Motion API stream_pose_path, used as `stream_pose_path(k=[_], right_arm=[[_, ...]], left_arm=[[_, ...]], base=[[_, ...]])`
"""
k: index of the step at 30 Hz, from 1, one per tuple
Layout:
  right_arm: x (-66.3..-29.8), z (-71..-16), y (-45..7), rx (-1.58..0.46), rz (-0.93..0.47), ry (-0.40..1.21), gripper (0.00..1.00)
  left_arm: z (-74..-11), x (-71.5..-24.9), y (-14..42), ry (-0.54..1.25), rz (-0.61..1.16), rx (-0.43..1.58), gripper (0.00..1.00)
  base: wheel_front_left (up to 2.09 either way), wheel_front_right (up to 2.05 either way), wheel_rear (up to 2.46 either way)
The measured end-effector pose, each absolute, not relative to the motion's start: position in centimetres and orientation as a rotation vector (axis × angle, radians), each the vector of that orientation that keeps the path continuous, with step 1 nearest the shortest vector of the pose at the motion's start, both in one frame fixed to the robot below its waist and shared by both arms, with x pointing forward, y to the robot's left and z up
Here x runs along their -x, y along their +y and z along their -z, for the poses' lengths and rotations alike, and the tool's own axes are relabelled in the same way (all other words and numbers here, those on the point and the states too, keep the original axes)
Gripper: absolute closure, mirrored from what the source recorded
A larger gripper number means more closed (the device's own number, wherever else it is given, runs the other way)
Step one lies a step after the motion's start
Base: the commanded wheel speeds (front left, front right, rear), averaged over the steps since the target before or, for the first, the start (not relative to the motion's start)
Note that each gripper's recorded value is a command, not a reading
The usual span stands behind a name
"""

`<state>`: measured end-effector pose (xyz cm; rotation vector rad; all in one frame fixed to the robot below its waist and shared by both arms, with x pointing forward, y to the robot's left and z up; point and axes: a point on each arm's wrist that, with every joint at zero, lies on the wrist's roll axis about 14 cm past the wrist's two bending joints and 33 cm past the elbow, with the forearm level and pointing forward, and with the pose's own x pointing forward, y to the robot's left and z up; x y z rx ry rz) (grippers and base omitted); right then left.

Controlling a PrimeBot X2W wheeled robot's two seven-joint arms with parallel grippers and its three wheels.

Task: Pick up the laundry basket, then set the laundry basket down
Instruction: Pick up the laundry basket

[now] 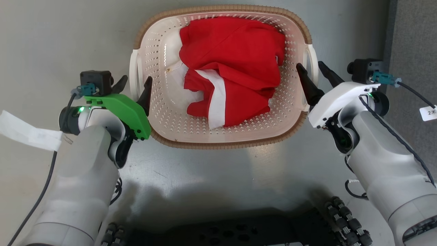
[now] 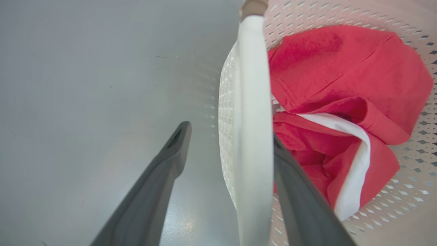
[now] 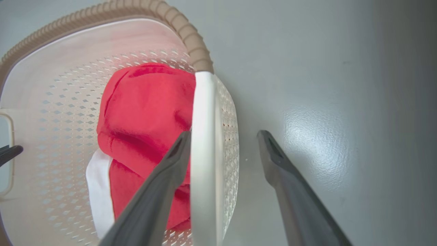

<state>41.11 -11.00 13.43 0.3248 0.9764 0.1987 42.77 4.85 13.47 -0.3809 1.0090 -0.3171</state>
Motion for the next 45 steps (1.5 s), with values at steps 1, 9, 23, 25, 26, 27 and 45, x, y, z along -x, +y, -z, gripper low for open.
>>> stream_pose_path(k=[1, 9, 23, 25, 26, 27, 45], right_arm=[[-41.2, -13.4, -11.0, -0.323, -0.2, 0.973, 0.0], [-41.5, -13.4, -10.9, -0.328, -0.2, 0.973, 0.75], [-41.6, -14.5, -10.2, -0.319, -0.227, 0.96, 1.0], [-41.7, -15.0, -10.1, -0.321, -0.228, 0.954, 1.0], [-41.7, -15.2, -10.0, -0.318, -0.232, 0.951, 1.0], [-41.8, -15.5, -10.0, -0.317, -0.236, 0.948, 1.0], [-41.1, -21.5, -10.1, -0.302, -0.244, 0.951, 1.0]], left_arm=[[-13.4, -42.8, 4.8, 1.011, 0.315, 0.383, 0.0], [-13.5, -43.0, 4.1, 1.02, 0.318, 0.406, 0.67], [-14.6, -42.7, 3.3, 1.032, 0.331, 0.429, 1.0], [-15.0, -42.9, 3.3, 1.027, 0.332, 0.429, 1.0], [-15.3, -42.9, 3.2, 1.03, 0.335, 0.425, 1.0], [-15.5, -42.9, 3.3, 1.03, 0.335, 0.422, 1.0], [-21.3, -41.4, 2.8, 1.052, 0.356, 0.427, 1.0]], base=[[0.0, 0.0, 0.0], [0.0, 0.0, 0.0], [0.0, 0.0, 0.0], [0.0, 0.0, 0.0], [0.0, 0.0, 0.0], [0.0, 0.0, 0.0], [0.0, 0.0, 0.0]])
